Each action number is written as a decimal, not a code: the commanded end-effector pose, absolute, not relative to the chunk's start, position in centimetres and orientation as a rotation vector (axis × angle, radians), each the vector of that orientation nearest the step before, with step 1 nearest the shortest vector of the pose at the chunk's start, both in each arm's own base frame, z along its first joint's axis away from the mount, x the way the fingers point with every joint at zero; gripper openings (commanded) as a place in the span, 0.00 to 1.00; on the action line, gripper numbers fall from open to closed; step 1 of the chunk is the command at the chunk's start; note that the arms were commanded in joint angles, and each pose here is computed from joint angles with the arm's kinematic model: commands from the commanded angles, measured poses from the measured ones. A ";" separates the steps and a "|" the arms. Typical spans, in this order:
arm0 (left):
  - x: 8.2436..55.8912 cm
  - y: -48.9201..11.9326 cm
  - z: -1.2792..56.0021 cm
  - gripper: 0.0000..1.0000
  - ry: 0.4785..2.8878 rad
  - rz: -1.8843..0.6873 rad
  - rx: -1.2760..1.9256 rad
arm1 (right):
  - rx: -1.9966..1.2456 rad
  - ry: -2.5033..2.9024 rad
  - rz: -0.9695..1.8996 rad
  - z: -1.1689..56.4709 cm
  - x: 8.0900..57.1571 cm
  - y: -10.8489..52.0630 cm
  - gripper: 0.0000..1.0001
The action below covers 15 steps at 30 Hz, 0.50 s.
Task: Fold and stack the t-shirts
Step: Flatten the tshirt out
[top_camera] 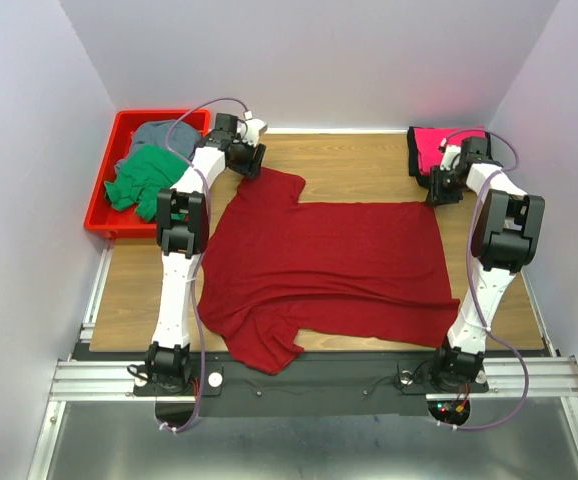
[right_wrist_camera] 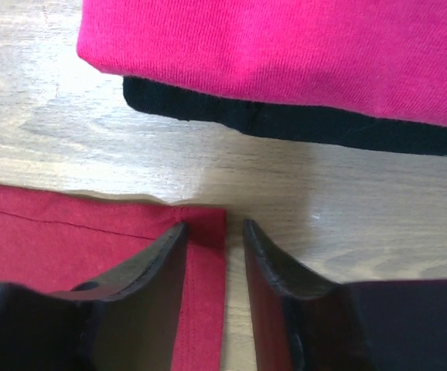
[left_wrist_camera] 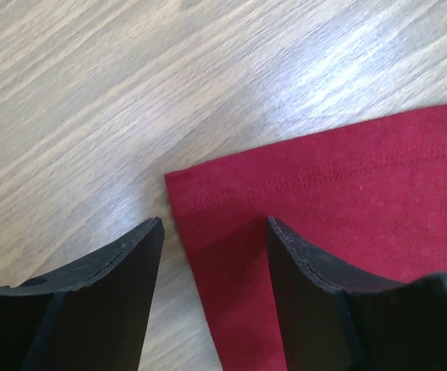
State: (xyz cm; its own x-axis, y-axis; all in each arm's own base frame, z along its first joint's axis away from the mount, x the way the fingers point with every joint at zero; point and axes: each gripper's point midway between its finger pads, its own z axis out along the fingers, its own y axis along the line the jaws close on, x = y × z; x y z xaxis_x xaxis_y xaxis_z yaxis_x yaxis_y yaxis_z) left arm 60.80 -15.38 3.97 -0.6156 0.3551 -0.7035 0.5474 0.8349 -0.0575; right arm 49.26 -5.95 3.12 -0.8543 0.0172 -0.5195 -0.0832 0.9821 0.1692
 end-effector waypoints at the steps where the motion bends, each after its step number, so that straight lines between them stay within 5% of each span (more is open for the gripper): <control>1: 61.8 -15.9 5.3 0.62 2.248 -0.351 0.653 | -0.044 2.602 0.319 1.3 48.9 -4.9 0.35; 5: 61.7 -16.0 5.3 0.49 2.243 -0.363 0.671 | -0.051 2.594 0.336 1.5 48.9 -4.7 0.14; 6: 61.6 -16.1 5.3 0.45 2.242 -0.364 0.675 | -0.054 2.592 0.336 1.6 49.0 -4.6 0.01; 14: 62.6 -16.7 7.9 0.12 2.170 -0.370 0.676 | -0.072 2.537 0.299 4.1 50.1 -5.0 0.01; 15: 63.0 -16.8 8.9 0.01 2.143 -0.364 0.675 | -0.070 2.523 0.291 4.7 50.4 -5.1 0.01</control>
